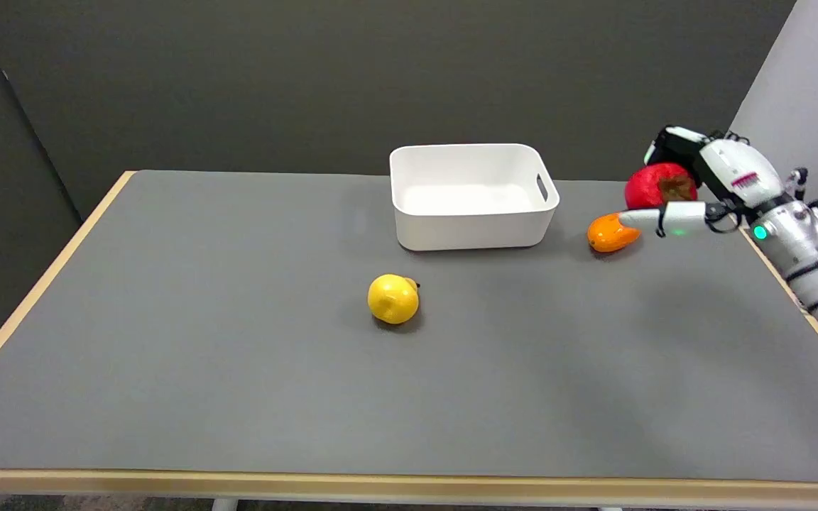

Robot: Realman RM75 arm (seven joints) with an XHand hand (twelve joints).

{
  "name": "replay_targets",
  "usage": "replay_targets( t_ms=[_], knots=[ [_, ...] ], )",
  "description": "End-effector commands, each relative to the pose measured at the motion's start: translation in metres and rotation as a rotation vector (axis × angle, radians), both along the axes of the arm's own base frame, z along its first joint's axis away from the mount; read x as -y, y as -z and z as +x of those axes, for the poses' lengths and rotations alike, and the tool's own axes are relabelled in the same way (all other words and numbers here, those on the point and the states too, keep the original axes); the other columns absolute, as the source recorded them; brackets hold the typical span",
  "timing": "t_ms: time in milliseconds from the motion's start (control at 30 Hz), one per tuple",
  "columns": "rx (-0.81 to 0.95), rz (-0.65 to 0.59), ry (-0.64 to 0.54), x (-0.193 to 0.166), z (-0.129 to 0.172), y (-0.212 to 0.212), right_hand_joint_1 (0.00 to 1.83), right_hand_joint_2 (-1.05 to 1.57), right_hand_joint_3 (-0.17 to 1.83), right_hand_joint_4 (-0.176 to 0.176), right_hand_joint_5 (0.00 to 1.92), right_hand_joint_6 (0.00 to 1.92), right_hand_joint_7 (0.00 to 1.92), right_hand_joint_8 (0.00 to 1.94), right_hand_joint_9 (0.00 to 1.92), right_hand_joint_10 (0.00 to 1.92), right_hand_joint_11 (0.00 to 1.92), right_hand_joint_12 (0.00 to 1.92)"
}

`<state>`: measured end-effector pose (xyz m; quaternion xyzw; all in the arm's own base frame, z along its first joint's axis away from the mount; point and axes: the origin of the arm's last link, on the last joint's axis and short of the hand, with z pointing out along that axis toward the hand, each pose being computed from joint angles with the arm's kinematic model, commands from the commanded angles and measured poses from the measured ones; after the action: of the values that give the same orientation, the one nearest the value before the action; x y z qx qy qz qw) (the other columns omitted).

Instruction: Place tomato into white box.

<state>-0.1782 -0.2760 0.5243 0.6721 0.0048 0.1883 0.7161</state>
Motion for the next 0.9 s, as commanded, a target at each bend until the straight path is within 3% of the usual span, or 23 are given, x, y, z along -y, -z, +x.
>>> replay_targets(
  t_ms=[33, 267, 600, 667, 900],
  knots=[
    [0.074, -0.013, 0.097, 0.058, 0.059, 0.016, 1.05, 1.3, 0.19, -0.032, 0.43, 1.75, 0.64, 1.65, 0.66, 1.74, 0.72, 1.9],
    [0.125, -0.032, 0.162, 0.058, 0.047, 0.012, 1.04, 1.29, 0.23, -0.036, 0.41, 1.78, 0.63, 1.67, 0.66, 1.75, 0.71, 1.89],
    [0.153, -0.023, 0.145, 0.059, 0.049, 0.021, 1.05, 1.28, 0.25, -0.044, 0.4, 1.78, 0.64, 1.66, 0.66, 1.74, 0.69, 1.87],
    [0.152, -0.023, 0.154, 0.058, 0.046, 0.021, 1.09, 1.35, 0.1, -0.165, 0.48, 1.72, 0.54, 1.72, 0.67, 1.74, 0.71, 1.88],
    [0.144, -0.049, 0.127, 0.052, 0.038, 0.017, 1.1, 1.35, 0.09, -0.176, 0.48, 1.71, 0.54, 1.71, 0.67, 1.73, 0.7, 1.87]
  ],
)
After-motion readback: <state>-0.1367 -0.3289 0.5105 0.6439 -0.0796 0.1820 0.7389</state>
